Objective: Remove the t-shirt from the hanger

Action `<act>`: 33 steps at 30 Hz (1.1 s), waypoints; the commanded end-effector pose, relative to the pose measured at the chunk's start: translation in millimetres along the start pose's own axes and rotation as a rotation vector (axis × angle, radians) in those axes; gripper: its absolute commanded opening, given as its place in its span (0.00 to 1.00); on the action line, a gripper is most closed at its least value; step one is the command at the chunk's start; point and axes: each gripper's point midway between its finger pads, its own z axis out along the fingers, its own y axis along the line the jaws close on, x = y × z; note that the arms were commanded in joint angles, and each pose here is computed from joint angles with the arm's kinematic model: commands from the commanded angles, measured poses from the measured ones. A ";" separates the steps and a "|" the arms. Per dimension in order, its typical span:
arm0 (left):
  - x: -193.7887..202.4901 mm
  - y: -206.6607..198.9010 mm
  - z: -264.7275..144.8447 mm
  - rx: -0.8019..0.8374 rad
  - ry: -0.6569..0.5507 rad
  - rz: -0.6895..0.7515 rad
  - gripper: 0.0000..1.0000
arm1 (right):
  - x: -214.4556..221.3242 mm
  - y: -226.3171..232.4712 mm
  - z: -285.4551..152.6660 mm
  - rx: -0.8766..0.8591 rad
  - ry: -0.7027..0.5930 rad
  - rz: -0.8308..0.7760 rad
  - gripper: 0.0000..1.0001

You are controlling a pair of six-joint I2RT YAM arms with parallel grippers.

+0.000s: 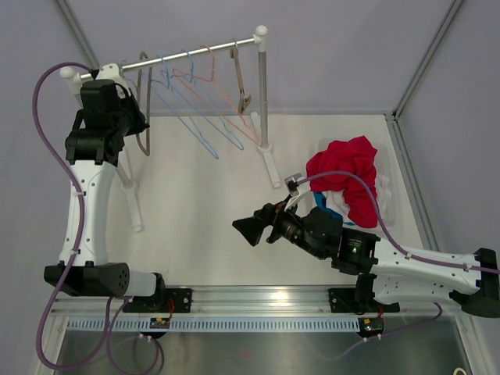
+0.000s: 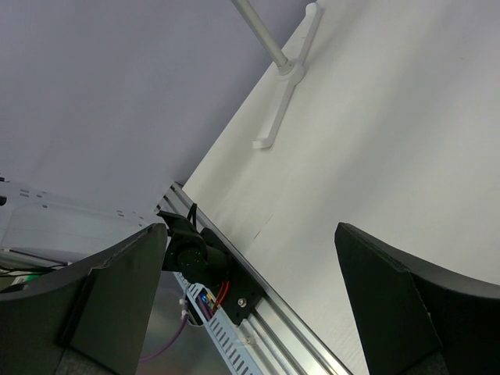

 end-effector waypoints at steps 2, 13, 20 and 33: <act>-17.8 0.1 -2.0 0.001 -0.069 -0.006 0.00 | -4.7 2.7 -0.4 -0.016 -0.018 -0.017 0.98; -10.1 5.4 -21.3 -0.007 -0.111 -0.036 0.22 | -6.6 3.0 -1.9 -0.015 -0.019 -0.014 0.98; -4.9 2.2 -36.9 0.025 -0.137 -0.063 0.75 | -22.4 7.7 -7.4 -0.008 -0.043 -0.037 0.99; 10.5 -18.0 -120.1 0.229 -0.315 -0.134 0.99 | -105.7 -4.7 -56.2 0.128 -0.253 -0.159 1.00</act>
